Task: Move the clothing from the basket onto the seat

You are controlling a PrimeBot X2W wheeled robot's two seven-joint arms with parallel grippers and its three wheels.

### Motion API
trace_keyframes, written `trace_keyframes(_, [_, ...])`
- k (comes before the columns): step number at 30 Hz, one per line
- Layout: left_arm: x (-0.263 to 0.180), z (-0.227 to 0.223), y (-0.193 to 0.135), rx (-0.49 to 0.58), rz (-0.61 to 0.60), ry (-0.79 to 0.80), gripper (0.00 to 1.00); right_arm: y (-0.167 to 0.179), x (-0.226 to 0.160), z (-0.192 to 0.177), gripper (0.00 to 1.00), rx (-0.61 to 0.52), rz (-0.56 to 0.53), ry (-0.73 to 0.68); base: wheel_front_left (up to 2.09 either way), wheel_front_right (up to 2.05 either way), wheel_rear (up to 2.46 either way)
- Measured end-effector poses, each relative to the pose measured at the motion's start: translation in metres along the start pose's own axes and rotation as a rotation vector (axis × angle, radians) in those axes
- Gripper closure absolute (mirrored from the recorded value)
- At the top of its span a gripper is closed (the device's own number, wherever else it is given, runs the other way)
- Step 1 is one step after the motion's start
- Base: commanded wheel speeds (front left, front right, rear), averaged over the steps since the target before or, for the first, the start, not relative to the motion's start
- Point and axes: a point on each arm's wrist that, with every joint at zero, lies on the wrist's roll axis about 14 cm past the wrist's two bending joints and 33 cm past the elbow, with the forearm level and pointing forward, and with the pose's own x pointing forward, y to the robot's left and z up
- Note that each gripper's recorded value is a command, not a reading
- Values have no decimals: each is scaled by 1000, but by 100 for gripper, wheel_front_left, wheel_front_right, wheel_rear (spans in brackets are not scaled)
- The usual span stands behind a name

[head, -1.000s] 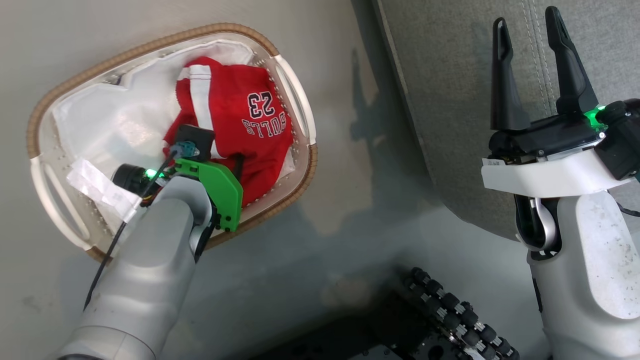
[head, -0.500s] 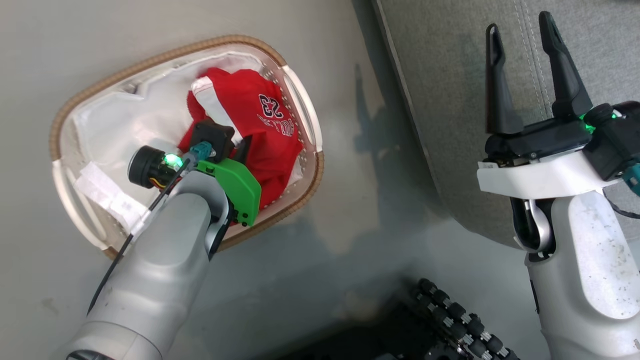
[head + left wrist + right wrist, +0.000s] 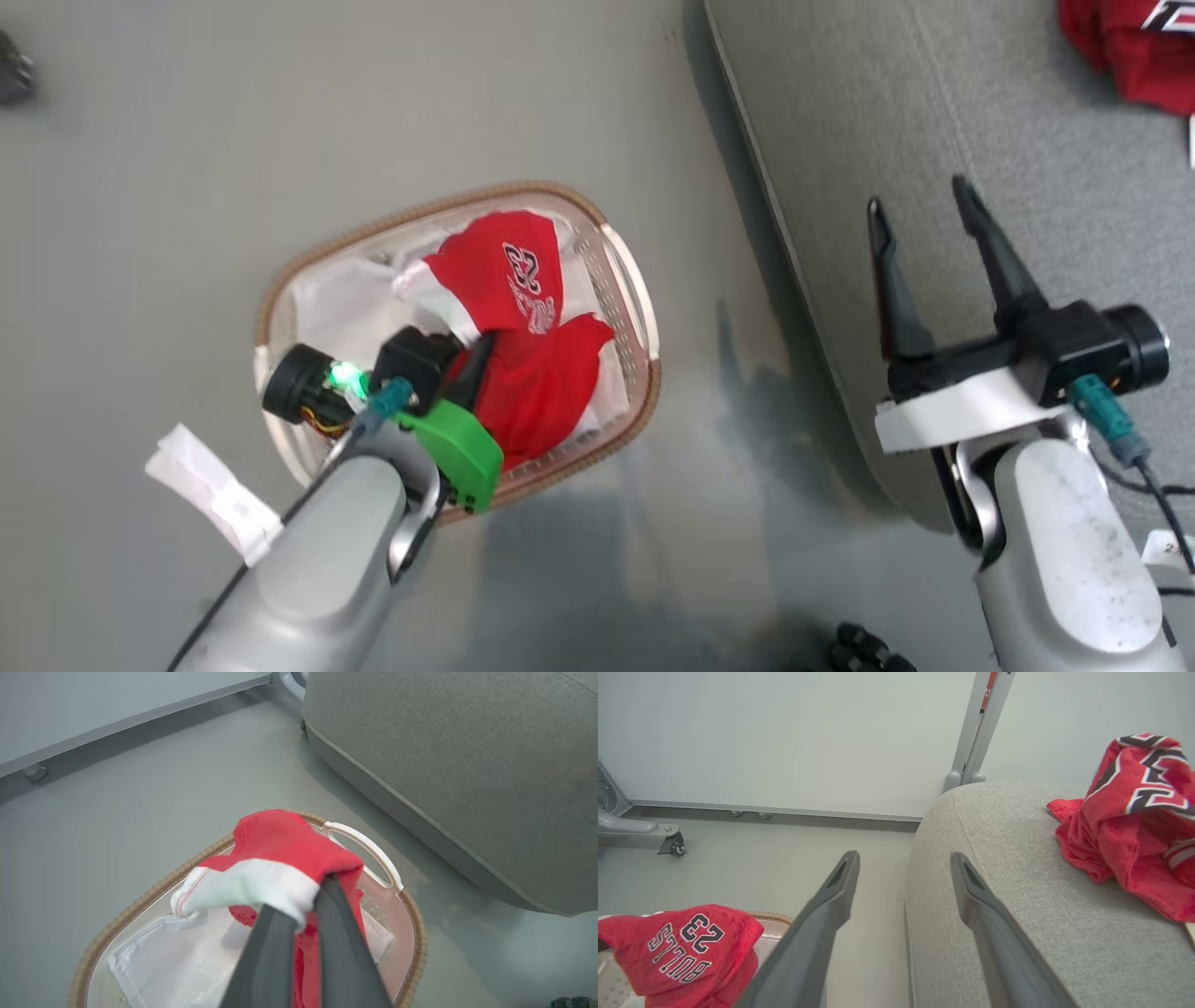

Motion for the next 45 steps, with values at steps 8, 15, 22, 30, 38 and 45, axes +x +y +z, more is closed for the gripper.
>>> trace_keyframes(8, [-49,84,-9,210,22,-179,100,18,-35,18,0,24,37,-7,0,0,0])
trace_keyframes(15, [-92,172,-20,424,49,-325,100,41,-56,52,0,47,97,-85,0,0,0])
trace_keyframes(22, [-139,267,-35,611,116,-453,100,75,-69,91,0,110,194,-183,0,0,0])
trace_keyframes(30, [-172,335,-64,692,141,-569,100,130,-74,146,0,139,375,-314,0,0,0])
trace_keyframes(38, [-172,344,-77,683,144,-579,100,176,-84,162,0,200,531,-325,0,0,0])
trace_keyframes(45, [-172,350,-97,668,126,-590,100,205,-84,172,0,205,633,-320,0,0,0])
